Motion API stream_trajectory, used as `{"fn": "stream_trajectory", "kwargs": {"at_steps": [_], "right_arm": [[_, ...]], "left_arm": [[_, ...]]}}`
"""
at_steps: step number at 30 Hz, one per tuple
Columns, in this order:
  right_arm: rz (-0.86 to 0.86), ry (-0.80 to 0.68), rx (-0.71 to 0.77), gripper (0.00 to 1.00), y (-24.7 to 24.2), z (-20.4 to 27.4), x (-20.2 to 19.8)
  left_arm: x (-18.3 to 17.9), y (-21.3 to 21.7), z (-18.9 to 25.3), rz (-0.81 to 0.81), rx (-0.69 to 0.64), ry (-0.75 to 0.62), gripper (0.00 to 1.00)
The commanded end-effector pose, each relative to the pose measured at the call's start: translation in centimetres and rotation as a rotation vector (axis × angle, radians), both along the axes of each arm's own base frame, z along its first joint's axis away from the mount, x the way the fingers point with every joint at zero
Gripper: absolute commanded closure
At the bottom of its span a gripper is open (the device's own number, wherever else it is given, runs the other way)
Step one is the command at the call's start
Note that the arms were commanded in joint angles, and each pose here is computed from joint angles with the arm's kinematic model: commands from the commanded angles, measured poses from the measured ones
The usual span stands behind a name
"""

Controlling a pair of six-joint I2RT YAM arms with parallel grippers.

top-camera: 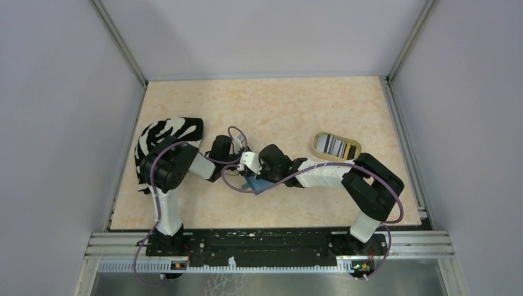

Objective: Put the credit cards into the card holder
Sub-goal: Insert the credit card into the card holder.

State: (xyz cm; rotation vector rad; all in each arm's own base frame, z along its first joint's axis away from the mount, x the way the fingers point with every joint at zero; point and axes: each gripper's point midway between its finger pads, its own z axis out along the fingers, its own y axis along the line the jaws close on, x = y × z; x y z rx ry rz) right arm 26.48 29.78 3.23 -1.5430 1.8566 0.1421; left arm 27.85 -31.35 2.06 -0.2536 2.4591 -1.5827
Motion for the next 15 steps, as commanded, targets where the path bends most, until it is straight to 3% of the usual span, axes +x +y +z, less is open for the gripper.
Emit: {"fn": "stream_trajectory", "kwargs": {"at_steps": [1, 15], "right_arm": [[-0.079, -0.079, 0.052, 0.93, 0.1, 2.2, 2.6], [-0.196, -0.068, 0.098, 0.91, 0.5, 2.1, 3.6]], "left_arm": [[-1.5, 2.4, -5.1, 0.040, 0.172, 0.095, 0.68], [-1.1, 3.2, -4.1, 0.066, 0.224, 0.043, 0.58]]}}
